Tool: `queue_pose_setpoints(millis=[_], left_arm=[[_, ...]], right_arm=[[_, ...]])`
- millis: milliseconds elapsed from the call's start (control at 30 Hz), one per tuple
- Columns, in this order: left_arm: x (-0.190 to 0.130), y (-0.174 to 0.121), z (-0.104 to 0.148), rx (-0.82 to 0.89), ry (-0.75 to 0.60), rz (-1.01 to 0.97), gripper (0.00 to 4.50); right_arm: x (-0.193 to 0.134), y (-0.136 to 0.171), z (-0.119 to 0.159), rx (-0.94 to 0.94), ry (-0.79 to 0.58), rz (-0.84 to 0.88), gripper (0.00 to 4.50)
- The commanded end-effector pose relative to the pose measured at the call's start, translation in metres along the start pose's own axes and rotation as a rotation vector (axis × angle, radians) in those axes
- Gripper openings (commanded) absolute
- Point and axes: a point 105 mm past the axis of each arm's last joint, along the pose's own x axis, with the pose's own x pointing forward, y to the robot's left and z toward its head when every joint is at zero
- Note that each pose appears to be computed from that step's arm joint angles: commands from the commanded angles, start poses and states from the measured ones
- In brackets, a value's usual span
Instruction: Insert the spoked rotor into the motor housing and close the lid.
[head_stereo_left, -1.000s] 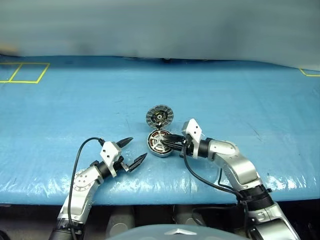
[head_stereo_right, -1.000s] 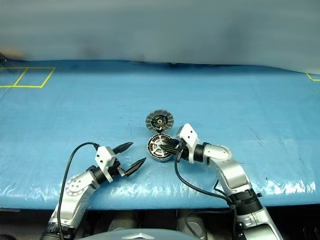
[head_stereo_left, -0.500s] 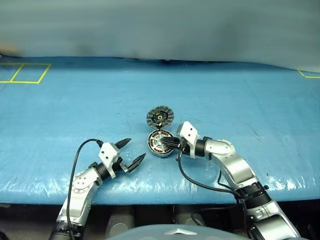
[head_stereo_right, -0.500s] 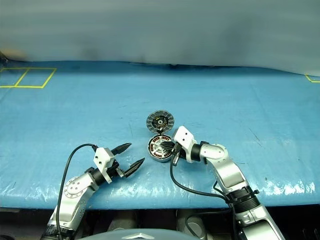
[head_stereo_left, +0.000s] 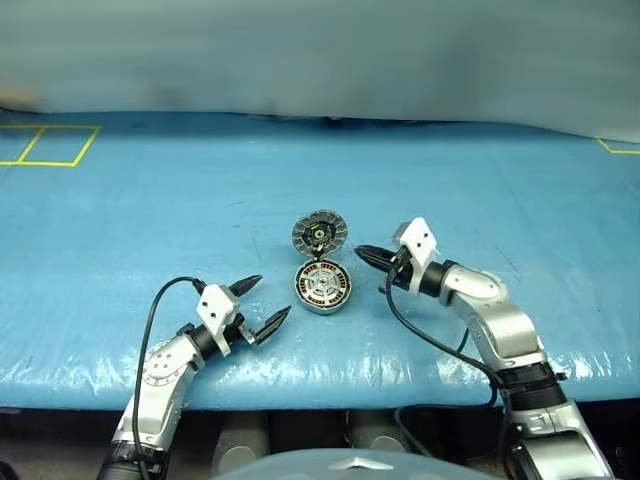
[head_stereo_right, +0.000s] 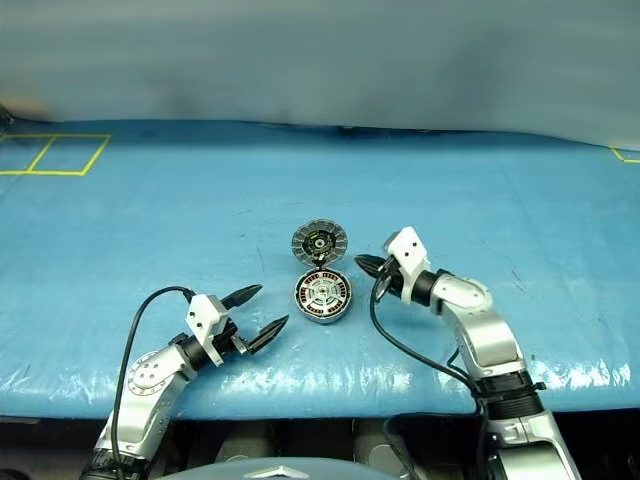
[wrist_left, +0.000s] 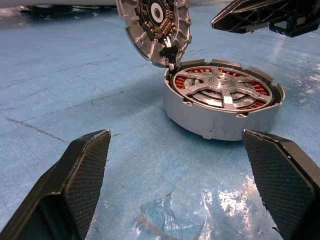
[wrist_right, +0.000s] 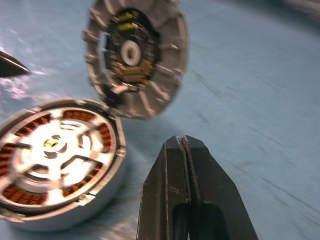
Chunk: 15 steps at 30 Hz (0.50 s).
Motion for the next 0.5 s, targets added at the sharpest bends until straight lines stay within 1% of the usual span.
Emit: queue_pose_setpoints(millis=[33,133,233,367,500], left_arm=[[0.001,0.002,0.01,0.037,-0.037,0.002,4.5],[0.002,0.003,0.011,0.038,-0.04,0.006,4.5],[0.003,0.003,0.011,0.039,-0.045,0.011,4.5],[0.001,0.004,0.011,0.044,-0.045,0.021,4.5],[-0.003,0.004,0.01,0.044,-0.042,0.038,4.5]], right_arm=[[0.007,-0.024,0.005,-0.075,0.036,-0.12,0.02],[0.022,-0.026,0.007,-0.071,0.035,-0.118,0.02],[0.046,-0.022,0.021,-0.061,-0.011,-0.059,0.02],[0.071,-0.016,0.052,-0.017,-0.111,0.049,0.02],[0.082,-0.007,0.083,0.015,-0.2,0.179,0.02]])
